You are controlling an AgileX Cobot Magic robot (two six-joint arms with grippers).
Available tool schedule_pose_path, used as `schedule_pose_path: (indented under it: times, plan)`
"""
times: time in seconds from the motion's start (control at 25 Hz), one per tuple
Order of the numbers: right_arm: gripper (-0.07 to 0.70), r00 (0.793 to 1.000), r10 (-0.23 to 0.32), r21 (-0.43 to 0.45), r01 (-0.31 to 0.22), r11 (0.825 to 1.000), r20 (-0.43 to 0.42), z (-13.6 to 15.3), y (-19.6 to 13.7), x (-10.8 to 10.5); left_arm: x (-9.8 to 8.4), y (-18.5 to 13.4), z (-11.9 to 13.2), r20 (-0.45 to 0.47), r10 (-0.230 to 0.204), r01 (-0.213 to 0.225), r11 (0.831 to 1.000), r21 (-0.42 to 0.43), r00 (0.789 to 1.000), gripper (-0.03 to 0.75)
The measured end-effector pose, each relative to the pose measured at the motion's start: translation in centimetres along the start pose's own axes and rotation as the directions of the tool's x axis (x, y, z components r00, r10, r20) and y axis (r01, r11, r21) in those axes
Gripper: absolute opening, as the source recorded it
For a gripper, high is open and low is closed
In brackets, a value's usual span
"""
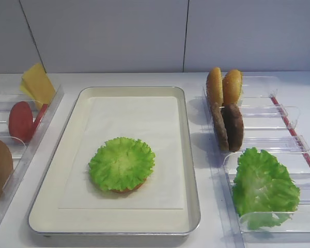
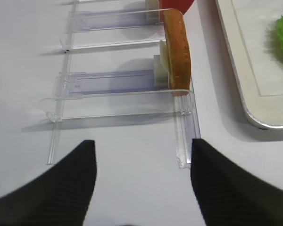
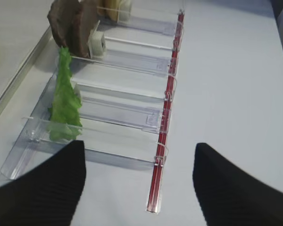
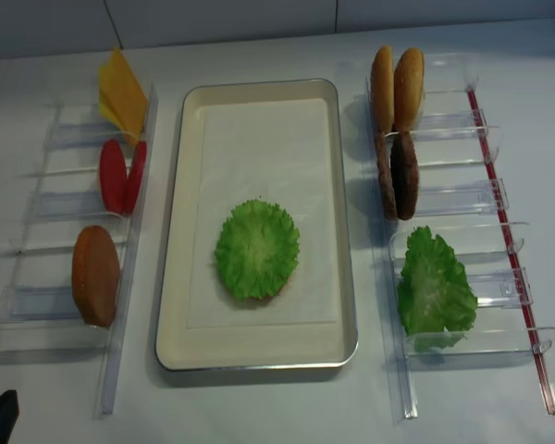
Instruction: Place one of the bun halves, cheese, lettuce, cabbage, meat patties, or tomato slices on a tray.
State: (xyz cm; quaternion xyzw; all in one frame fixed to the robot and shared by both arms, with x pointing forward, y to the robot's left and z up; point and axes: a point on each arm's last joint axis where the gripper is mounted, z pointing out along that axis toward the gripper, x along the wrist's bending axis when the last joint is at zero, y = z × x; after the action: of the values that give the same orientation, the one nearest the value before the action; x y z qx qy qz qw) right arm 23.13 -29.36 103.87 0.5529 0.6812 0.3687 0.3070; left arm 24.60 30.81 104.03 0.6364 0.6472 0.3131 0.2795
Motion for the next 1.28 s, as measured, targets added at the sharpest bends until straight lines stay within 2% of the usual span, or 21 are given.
schedule_pose_path:
  times: [0.28,1.28]
  plan:
    - [0.446,1.000,-0.017,-0.004,0.017,1.000,0.023,-0.10,-0.11,-0.20,0.00,-0.04,0.05,0.000,0.000,0.000,1.000,0.002,1.000,0.425]
    - [0.441,0.999,-0.023,-0.003,0.023,1.000,0.031,-0.10,-0.12,-0.27,-0.01,-0.07,0.10,0.000,0.000,0.000,1.000,0.004,1.000,0.424]
